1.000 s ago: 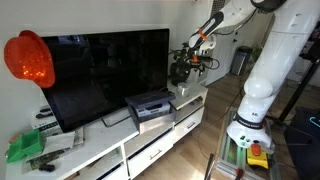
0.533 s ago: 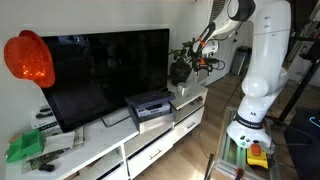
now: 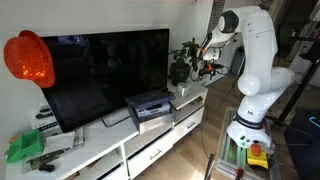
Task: Pick up the clear container lid and put it on the clear container upside down
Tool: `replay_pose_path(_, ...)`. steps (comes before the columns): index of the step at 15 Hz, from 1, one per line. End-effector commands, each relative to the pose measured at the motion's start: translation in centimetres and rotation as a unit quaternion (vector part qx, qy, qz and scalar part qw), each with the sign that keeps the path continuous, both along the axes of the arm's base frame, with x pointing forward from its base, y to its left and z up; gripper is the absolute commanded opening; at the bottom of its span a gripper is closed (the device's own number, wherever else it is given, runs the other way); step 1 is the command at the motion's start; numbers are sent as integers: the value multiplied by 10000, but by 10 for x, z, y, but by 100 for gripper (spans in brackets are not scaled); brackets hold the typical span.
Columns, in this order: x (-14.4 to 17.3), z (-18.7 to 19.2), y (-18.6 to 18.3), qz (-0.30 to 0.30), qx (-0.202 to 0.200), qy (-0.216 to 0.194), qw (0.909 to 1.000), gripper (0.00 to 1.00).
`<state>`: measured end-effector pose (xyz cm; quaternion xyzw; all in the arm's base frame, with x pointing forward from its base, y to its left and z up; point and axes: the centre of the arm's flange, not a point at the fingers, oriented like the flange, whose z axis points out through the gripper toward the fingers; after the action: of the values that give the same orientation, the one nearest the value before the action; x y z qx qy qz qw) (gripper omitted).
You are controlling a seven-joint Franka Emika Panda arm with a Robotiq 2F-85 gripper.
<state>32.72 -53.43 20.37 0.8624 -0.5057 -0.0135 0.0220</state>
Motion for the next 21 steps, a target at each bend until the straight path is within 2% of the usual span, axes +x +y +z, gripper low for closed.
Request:
replay_pose_path(1, -3, -7, -9, -22, 83, -50, 10000, 100)
replay_pose_path(4, -7, -18, -25, -60, 190, -111, 9997, 100)
replay_pose_path(9, -1, -17, -25, -27, 202, -141, 9997, 100)
replay_pose_path(11, -3, -37, -43, -16, 328, -181, 9993, 100)
replay_pose_path(17, -21, -83, -73, -208, 631, -773, 9948, 100)
replay_pose_path(21, -27, -113, -87, -536, 588, -731, 9941, 100)
